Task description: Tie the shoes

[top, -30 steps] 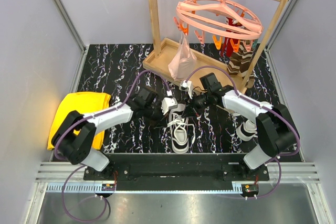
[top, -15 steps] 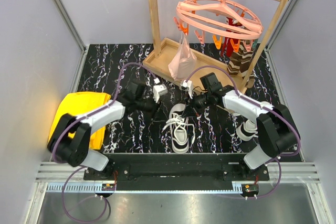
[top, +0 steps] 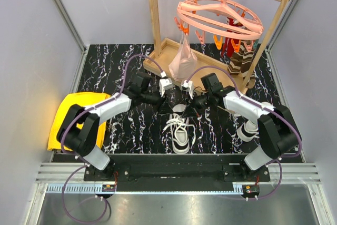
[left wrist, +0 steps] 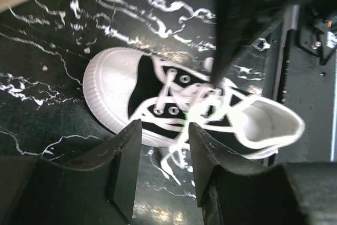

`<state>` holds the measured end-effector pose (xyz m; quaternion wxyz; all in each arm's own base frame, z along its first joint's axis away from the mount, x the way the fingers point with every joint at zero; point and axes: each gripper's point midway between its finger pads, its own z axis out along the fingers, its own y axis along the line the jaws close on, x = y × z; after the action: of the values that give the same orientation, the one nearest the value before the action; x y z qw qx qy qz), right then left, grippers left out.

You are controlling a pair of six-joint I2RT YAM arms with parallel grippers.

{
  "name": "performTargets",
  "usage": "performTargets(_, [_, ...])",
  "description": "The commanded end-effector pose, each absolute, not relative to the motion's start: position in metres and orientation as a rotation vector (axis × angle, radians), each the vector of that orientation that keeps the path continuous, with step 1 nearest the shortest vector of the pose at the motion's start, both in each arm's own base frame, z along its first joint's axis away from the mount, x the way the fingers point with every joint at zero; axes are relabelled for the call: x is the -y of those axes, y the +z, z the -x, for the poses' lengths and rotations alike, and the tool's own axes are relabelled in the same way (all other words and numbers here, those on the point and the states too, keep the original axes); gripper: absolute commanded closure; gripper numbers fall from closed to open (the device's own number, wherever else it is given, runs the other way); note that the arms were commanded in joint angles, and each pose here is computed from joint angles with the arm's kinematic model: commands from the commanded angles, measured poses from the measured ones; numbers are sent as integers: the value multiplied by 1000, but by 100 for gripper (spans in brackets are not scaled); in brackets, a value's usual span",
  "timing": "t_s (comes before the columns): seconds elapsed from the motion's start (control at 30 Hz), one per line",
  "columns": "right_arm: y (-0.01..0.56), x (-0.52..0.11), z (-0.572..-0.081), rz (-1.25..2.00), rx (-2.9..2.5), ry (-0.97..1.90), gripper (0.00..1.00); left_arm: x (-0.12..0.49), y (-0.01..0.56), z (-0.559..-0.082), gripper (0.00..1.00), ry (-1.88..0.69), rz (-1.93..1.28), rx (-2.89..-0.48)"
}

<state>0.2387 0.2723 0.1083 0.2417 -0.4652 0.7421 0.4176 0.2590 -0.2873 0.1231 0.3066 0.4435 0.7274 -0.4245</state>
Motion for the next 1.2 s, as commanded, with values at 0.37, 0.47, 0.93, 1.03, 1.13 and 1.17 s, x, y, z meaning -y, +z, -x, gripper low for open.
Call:
performTargets(0.37, [116, -275, -250, 1261, -1984, 1109, 100, 304, 151, -240, 60, -1120, -1371, -1545])
performTargets(0.47, [115, -275, -252, 1250, -1995, 1108, 100, 306, 141, -229, 60, -1063, -1474, -1497])
performTargets(0.93, [110, -272, -255, 1197, -2049, 1131, 100, 330, 114, -212, 58, -979, -1664, -1418])
performTargets(1.03, [110, -271, -257, 1189, -2054, 1135, 100, 332, 109, -212, 62, -973, -1681, -1424])
performTargets(1.13, [109, -271, -256, 1189, -2057, 1138, 100, 332, 104, -214, 64, -969, -1690, -1438])
performTargets(1.17, [109, -271, -256, 1189, -2057, 1140, 100, 334, 103, -215, 65, -965, -1691, -1442])
